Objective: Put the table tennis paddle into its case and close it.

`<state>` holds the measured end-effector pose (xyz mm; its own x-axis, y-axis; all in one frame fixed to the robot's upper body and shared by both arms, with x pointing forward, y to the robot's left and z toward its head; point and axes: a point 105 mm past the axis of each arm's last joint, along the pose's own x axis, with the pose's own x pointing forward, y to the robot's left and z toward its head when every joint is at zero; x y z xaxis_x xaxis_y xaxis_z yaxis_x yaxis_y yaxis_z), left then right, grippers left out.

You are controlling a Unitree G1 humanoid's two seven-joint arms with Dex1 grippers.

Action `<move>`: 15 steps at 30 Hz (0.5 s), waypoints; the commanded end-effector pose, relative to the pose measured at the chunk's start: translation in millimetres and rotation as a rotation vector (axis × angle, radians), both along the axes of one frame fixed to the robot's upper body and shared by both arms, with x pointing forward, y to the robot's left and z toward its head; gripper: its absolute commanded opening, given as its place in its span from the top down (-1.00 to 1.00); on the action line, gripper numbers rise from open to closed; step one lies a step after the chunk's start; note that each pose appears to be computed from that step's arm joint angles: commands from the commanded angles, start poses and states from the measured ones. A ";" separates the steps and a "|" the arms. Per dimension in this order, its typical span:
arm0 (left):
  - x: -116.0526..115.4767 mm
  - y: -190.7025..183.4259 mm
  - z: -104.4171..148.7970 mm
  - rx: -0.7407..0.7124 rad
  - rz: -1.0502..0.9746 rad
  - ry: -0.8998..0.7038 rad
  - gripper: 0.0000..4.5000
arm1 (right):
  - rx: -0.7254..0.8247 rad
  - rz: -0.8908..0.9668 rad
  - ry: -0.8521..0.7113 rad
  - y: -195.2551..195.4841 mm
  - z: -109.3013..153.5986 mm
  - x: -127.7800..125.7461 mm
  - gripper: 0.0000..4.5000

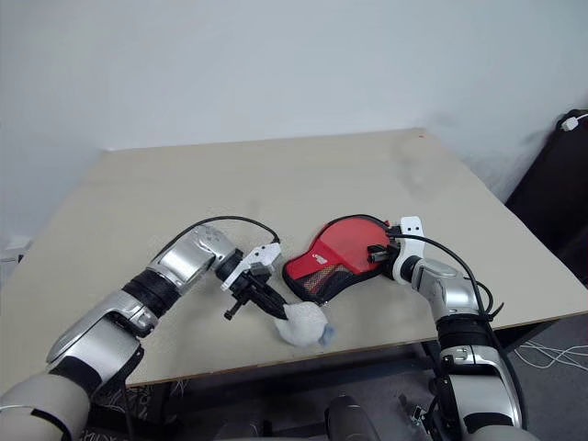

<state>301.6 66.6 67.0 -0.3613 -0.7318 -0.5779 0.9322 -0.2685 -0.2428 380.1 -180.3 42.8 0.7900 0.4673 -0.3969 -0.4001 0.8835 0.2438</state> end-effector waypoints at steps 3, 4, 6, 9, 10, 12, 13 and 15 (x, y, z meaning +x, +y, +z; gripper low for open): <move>22.5 16.9 5.1 0.075 0.050 -0.091 0.98 | -0.017 0.002 0.022 0.0 -5.4 -0.8 1.00; 24.2 18.8 6.2 0.080 0.054 -0.093 0.98 | -0.017 0.003 0.023 0.4 -5.5 -1.0 1.00; 25.6 22.0 7.6 0.088 0.055 -0.092 0.98 | -0.017 0.004 0.024 0.4 -5.9 -1.4 1.00; 26.9 25.1 7.9 0.096 0.060 -0.093 0.98 | -0.017 0.003 0.026 0.1 -6.7 -1.9 1.00; 27.1 24.8 8.2 0.091 0.062 -0.093 0.98 | -0.017 0.002 0.027 0.1 -6.9 -2.0 1.00; 26.9 21.4 10.1 0.061 0.072 -0.078 0.98 | -0.017 0.002 0.027 0.2 -7.3 -2.1 1.00; 26.4 19.4 11.1 0.047 0.074 -0.071 0.98 | -0.017 0.002 0.027 0.4 -7.3 -2.1 1.00; 25.1 16.6 12.6 0.029 0.075 -0.059 0.98 | -0.016 0.002 0.027 0.6 -7.4 -2.1 1.00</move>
<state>320.4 79.1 68.6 -0.3000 -0.7284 -0.6160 0.9535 -0.2092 -0.2170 380.3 -179.2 42.6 0.7885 0.4699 -0.3968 -0.4038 0.8822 0.2422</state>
